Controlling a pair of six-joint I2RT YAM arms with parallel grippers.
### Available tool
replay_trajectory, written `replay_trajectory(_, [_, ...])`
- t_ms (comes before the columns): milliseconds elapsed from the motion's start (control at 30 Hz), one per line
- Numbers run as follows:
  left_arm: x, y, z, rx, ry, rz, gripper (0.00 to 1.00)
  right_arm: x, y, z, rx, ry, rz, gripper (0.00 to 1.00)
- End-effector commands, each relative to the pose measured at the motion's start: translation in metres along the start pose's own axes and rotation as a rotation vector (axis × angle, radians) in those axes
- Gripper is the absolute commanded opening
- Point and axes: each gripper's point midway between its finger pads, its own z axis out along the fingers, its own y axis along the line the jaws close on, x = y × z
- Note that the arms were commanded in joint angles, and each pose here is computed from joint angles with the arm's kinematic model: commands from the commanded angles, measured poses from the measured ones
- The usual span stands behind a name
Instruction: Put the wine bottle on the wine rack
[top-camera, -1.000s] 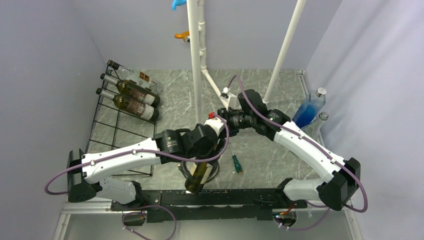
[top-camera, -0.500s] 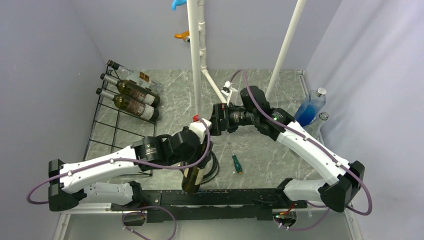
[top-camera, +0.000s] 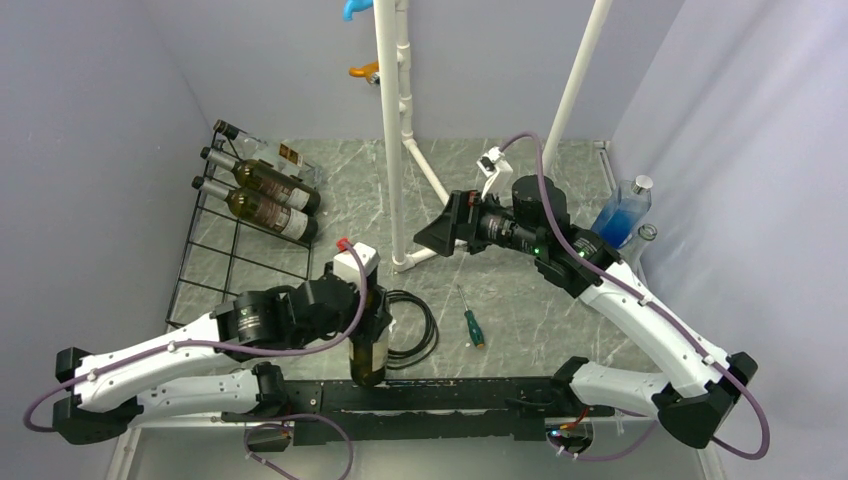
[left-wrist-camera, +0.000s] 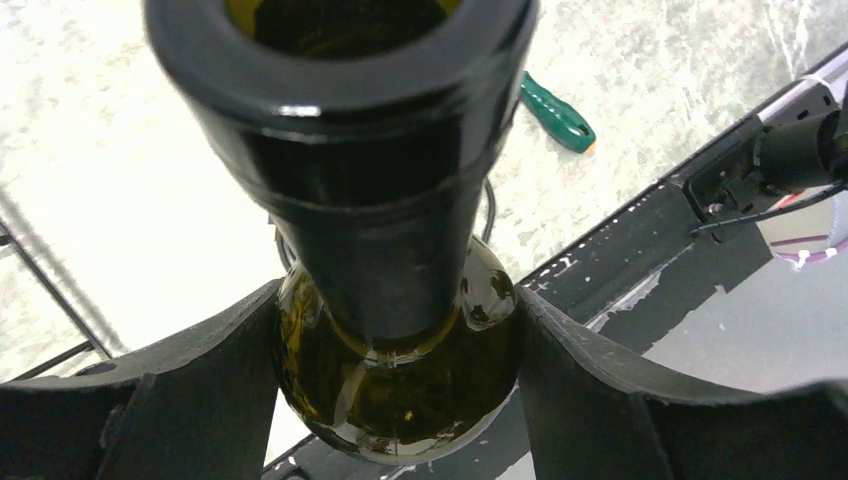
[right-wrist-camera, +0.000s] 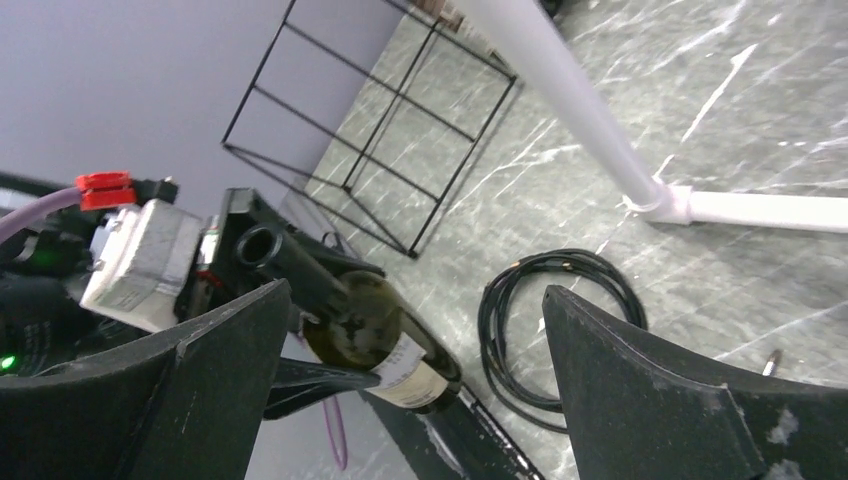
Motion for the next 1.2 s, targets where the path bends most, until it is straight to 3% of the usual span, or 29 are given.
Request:
replay_trajectory(0, [-0.036, 0.009, -0.019, -0.035, -0.148, -0.069, 0.00, -0.040, 0.006, -0.019, 0.039, -0.191, -0.016, 0.99])
replay_trajectory(333, [-0.056, 0.050, -0.041, -0.248, -0.186, -0.011, 0.00, -0.046, -0.006, -0.051, 0.135, -0.283, -0.028, 0.99])
replay_trajectory(467, [-0.081, 0.065, -0.055, -0.290, -0.279, -0.035, 0.00, -0.043, -0.010, -0.063, 0.151, -0.310, -0.025, 0.99])
replay_trajectory(800, [-0.139, 0.127, -0.087, -0.477, -0.544, -0.192, 0.00, -0.038, -0.014, -0.069, 0.156, -0.321, -0.035, 0.99])
replay_trajectory(1033, [-0.169, 0.179, -0.092, -0.681, -0.609, -0.271, 0.00, -0.036, -0.015, -0.070, 0.161, -0.316, -0.045, 0.99])
replay_trajectory(1167, [-0.175, 0.211, -0.092, -0.774, -0.637, -0.388, 0.00, -0.038, -0.020, -0.075, 0.189, -0.333, -0.042, 0.99])
